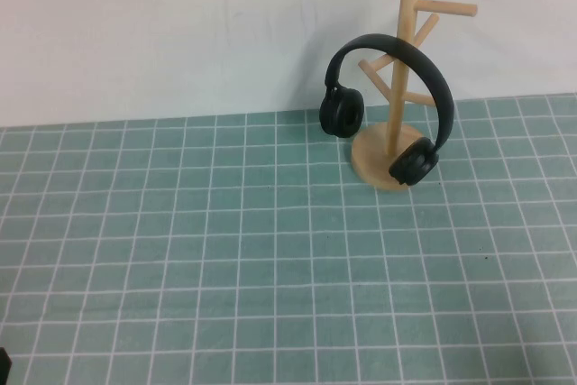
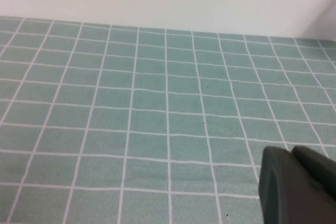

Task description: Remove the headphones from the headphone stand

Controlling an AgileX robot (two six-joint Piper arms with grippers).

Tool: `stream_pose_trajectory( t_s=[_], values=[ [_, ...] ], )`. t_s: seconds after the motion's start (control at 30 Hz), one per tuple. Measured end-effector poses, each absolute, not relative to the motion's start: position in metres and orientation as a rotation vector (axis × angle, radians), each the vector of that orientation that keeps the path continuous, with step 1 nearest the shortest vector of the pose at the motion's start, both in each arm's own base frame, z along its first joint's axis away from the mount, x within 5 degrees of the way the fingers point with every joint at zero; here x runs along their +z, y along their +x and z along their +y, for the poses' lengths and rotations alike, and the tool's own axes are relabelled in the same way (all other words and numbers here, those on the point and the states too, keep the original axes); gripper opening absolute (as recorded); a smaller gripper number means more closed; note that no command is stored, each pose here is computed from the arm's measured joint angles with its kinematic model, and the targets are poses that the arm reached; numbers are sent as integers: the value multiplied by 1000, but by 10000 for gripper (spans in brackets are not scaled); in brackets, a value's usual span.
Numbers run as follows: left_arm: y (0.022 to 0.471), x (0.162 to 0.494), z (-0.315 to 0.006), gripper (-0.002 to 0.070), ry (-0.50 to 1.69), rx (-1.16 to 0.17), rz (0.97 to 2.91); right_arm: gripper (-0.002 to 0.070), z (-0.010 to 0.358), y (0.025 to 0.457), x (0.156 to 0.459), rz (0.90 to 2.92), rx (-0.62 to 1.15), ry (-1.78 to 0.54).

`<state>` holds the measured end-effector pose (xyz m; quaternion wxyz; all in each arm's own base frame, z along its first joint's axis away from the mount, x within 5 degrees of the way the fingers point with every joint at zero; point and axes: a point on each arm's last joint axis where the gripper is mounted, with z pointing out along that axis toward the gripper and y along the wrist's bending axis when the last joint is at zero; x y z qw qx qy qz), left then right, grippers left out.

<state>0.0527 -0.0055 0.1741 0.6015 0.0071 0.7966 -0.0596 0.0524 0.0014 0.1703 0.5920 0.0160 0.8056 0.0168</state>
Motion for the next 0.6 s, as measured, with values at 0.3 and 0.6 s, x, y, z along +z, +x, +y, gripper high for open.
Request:
stream_pose_trajectory(
  t_s=[0.3, 0.6],
  values=[
    [53, 174, -6, -4, 16, -138, 1846, -8, 1, 52, 170, 1874, 39, 37],
    [53, 174, -6, -4, 16, -138, 1846, -8, -1, 53, 171, 1869, -20, 0]
  ],
)
